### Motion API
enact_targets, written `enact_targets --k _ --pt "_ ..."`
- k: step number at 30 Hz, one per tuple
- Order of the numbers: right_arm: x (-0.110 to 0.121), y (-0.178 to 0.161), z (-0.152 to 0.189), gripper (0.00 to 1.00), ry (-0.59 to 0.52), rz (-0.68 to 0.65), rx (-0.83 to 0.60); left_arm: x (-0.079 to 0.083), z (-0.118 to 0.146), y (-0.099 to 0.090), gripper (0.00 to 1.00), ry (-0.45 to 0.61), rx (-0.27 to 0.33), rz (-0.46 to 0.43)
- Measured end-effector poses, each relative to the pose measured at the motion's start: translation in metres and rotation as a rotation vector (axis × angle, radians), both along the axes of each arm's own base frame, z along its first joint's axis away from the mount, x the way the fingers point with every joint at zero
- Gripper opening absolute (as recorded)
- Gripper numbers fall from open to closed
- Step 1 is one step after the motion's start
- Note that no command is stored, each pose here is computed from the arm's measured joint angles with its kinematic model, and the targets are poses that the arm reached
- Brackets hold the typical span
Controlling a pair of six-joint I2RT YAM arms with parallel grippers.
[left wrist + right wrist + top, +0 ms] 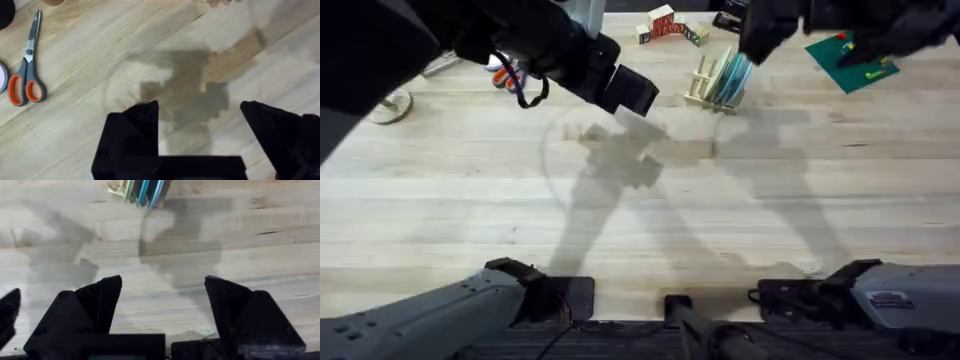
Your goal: Pick up the plates from the table one by one and place each into a slot on the dish rack.
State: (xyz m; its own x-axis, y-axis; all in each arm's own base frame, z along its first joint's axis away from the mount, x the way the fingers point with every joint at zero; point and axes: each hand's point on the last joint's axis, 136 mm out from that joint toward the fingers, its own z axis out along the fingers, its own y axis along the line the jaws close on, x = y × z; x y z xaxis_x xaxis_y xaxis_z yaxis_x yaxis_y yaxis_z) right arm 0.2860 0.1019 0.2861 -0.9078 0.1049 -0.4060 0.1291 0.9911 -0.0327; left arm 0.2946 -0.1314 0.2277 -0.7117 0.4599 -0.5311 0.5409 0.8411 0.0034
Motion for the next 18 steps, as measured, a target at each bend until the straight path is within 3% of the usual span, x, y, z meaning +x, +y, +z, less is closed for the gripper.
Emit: enact_targets --k 11,18 --pt "-0.033 0.007 -0.047 0.996 -0.039 0.086 0.072 -0.003 -0.002 0.001 0.994 0.014 0.005 0.0" --pt "-0.045 0.008 -0.049 0.996 -0.041 0.143 0.1 -0.004 -0.003 0.002 0.994 0.021 0.008 0.0"
